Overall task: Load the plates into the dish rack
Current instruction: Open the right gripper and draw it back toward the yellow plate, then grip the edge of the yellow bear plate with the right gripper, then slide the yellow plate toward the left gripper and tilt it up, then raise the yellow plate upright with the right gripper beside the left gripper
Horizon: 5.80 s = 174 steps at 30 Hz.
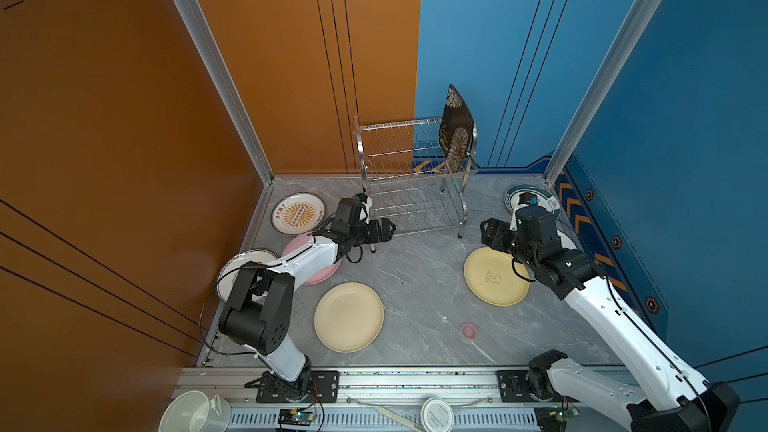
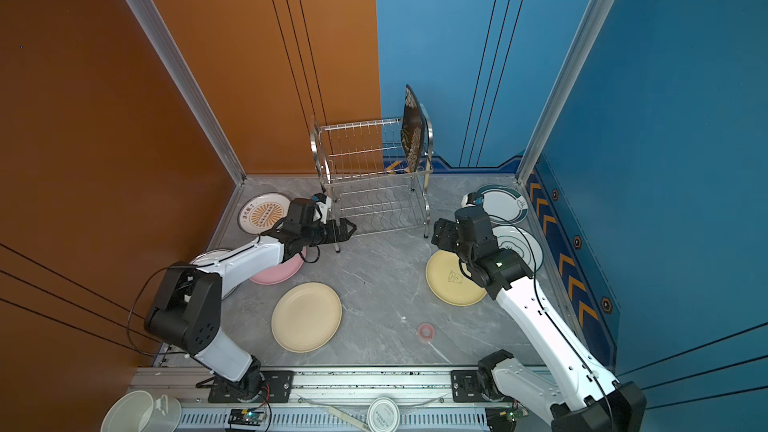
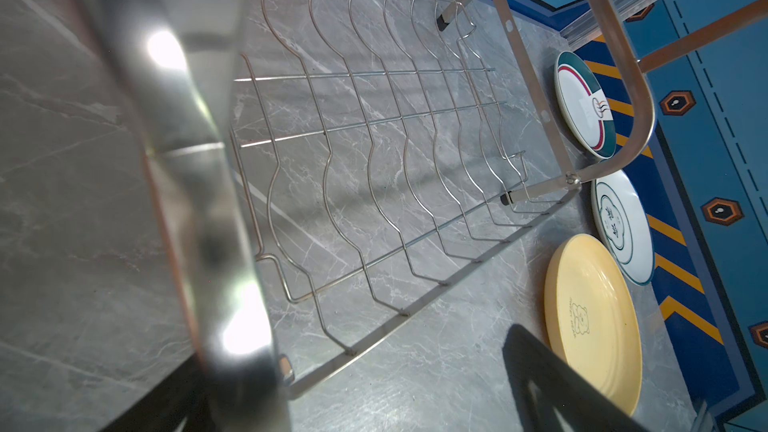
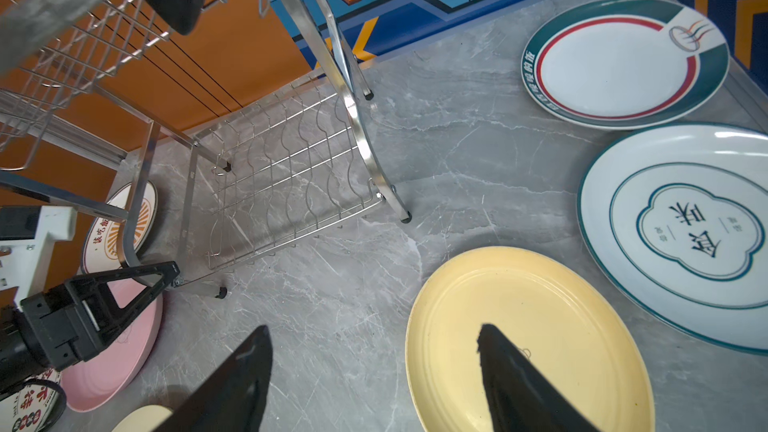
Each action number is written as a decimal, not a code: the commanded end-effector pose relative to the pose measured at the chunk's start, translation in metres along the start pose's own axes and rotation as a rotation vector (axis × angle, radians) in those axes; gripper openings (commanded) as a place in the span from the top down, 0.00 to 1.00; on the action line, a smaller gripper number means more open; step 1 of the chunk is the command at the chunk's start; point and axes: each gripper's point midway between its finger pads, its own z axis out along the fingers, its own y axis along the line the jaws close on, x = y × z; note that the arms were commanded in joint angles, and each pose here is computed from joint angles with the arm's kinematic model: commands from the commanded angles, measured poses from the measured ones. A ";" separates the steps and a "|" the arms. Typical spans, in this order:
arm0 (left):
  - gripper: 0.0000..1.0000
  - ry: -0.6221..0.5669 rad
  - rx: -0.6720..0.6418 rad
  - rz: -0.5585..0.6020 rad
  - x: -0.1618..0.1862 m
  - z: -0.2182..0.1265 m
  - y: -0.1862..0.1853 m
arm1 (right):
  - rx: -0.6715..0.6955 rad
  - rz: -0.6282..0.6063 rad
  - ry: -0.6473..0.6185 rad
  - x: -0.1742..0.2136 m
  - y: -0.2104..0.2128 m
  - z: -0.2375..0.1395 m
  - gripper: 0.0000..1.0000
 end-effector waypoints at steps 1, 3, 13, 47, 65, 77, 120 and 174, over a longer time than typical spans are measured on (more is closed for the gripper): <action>0.01 -0.006 -0.010 -0.013 0.002 -0.021 0.005 | 0.037 0.087 0.122 0.030 -0.020 0.010 0.21; 0.01 0.006 -0.038 -0.013 0.008 -0.031 0.011 | 0.070 0.140 0.164 0.042 -0.035 0.012 0.21; 0.02 0.094 -0.088 -0.041 0.051 -0.063 0.019 | 0.316 0.360 0.345 0.111 -0.116 0.013 0.27; 0.02 0.185 -0.015 -0.021 0.097 -0.052 -0.029 | 0.488 0.525 0.471 0.168 -0.206 0.057 0.75; 0.02 0.200 0.000 -0.041 0.098 -0.049 -0.035 | 0.410 0.440 0.481 0.158 -0.186 0.048 1.00; 0.01 0.226 0.196 -0.067 0.088 -0.040 -0.071 | 0.192 0.226 0.420 0.127 -0.109 0.028 1.00; 0.83 0.230 0.523 -0.143 0.065 -0.053 -0.107 | -0.547 -0.084 0.517 0.102 0.089 0.036 0.61; 0.15 0.119 0.210 -0.163 0.039 -0.077 -0.033 | -0.113 -0.307 0.120 -0.014 0.073 -0.033 1.00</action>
